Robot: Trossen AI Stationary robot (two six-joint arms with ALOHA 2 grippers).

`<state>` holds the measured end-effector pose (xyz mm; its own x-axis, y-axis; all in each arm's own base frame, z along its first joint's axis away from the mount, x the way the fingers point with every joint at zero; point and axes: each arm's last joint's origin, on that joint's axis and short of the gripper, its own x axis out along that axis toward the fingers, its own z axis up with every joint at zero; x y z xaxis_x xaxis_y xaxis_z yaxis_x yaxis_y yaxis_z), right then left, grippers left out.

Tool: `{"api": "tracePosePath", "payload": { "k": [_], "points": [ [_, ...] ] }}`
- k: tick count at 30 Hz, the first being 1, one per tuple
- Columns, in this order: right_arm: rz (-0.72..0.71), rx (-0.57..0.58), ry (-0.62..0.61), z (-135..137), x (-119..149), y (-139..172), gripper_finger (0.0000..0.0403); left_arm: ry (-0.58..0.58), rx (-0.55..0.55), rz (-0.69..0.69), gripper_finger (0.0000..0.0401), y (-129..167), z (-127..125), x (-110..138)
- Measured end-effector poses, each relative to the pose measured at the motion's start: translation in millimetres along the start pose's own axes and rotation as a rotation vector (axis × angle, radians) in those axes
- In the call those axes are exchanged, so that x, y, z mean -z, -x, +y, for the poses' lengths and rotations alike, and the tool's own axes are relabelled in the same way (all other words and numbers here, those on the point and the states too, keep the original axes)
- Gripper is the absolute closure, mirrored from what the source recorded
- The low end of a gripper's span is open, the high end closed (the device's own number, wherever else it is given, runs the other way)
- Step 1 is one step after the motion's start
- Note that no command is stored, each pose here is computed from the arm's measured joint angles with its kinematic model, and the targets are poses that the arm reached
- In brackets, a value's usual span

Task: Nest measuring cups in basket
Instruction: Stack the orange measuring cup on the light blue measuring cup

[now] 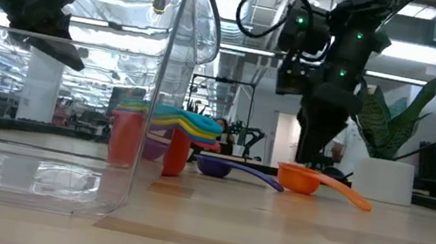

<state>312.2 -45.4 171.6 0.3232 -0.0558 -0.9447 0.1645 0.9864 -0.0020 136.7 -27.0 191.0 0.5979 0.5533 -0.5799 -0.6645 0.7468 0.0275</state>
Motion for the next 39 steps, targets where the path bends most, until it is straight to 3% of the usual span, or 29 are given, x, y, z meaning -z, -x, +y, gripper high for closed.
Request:
{"api": "tracePosePath", "payload": {
  "k": [11, 15, 19, 22, 29, 33, 39],
  "points": [
    [0.129, -0.009, -0.056, 2, 5, -45, 0.0211, -0.001, 0.024, 0.028, 0.0401, 0, -1, 1],
    [0.129, -0.001, -0.083, 4, 5, -46, 0.0271, -0.001, 0.023, 0.028, 0.0401, 0, 0, 1],
    [0.090, -0.007, -0.085, 4, 2, -35, 0.0369, -0.001, 0.022, 0.028, 0.0401, 0, 0, 1],
    [0.063, -0.007, -0.078, 5, -2, -22, 0.0387, -0.002, 0.022, 0.028, 0.0401, 0, 0, 1],
    [-0.204, -0.030, -0.067, 13, -33, 50, 0.0394, -0.006, 0.020, 0.029, 0.0401, 0, 0, 1],
    [-0.477, -0.099, -0.078, 26, -50, 85, 0.0397, -0.006, 0.019, 0.028, 0.0401, 0, 0, 1],
    [-0.593, -0.213, -0.131, 51, -60, 88, 0.0394, -0.005, 0.020, 0.028, 0.0401, 0, 0, 1]
  ]
}}
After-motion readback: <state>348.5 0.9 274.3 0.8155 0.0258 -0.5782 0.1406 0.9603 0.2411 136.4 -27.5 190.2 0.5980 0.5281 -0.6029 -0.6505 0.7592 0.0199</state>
